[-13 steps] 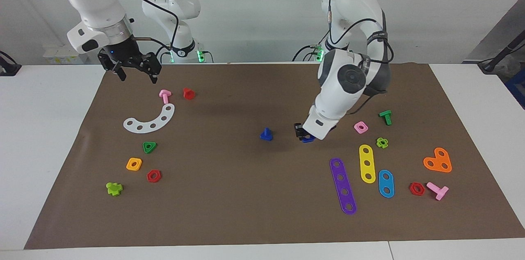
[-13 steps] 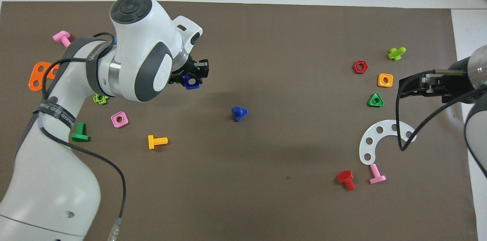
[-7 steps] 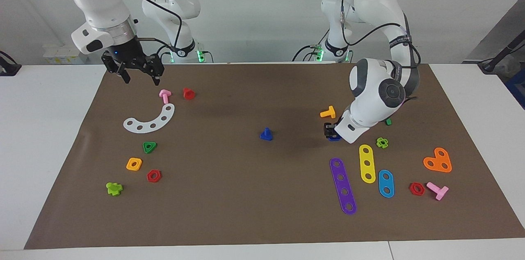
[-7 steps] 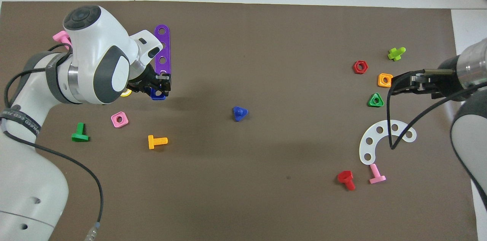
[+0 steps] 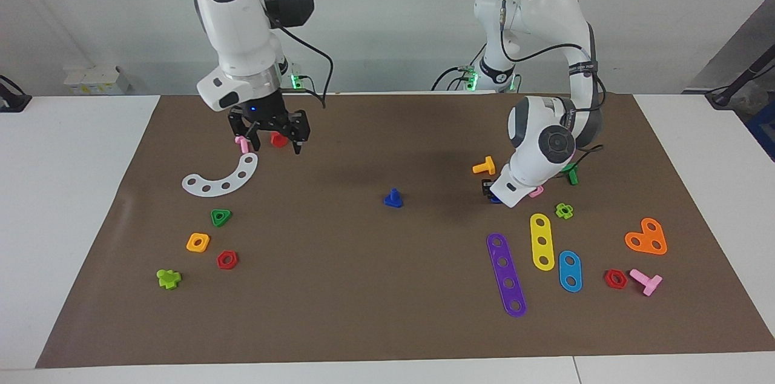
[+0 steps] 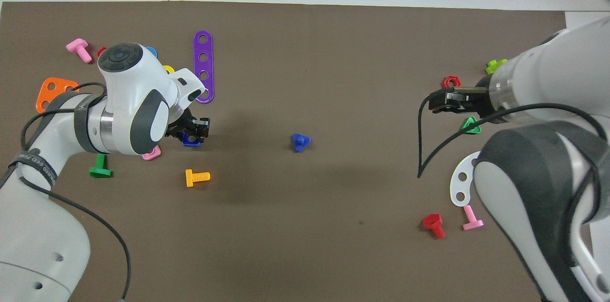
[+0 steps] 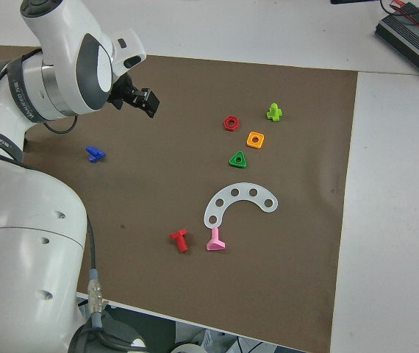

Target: Unscrew and place screws in storage area

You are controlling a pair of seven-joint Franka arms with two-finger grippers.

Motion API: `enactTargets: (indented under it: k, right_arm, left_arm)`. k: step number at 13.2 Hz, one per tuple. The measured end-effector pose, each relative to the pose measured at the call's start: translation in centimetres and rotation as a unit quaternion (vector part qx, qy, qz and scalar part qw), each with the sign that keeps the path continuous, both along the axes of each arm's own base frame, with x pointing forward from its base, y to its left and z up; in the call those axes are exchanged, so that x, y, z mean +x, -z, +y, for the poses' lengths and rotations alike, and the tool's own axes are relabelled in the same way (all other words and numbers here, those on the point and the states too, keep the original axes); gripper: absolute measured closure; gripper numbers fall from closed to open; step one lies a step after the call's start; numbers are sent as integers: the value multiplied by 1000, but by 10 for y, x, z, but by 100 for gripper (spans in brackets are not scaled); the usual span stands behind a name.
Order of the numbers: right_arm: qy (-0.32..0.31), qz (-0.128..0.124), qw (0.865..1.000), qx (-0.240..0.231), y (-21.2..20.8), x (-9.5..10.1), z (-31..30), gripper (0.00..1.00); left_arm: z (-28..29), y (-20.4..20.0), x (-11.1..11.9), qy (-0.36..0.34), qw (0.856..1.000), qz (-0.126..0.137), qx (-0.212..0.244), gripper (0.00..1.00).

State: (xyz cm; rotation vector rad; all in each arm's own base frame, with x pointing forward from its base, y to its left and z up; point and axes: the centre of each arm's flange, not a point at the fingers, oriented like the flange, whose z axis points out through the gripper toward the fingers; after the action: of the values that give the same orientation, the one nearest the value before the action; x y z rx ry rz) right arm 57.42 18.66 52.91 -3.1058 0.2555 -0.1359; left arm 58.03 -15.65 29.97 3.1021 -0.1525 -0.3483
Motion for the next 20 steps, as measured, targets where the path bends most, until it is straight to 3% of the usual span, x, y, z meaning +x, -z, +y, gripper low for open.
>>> enactTargets:
  k: [1,5,8,12,16,20]
  right_arm:
    - [6,-4,1000,4,16,3,23,8]
    - [15,-18,1000,19,72,9,96,8]
    - [17,-25,999,29,103,4,138,10]
    - [-5,-27,999,19,142,-3,177,11]
    - [-35,-28,999,2,185,-8,203,15]
    - [-46,-17,999,-4,210,-15,214,26]
  left_arm:
    - [0,0,1,0,1000,-4,-1,46]
    - [4,-10,4,-3,1000,-16,-3,0]
    - [13,-48,21,-11,1000,-11,-6,0]
    - [91,-128,41,-10,1000,16,-8,0]
    - [150,-176,26,10,999,41,34,0]
    - [188,-231,-1,18,999,34,37,0]
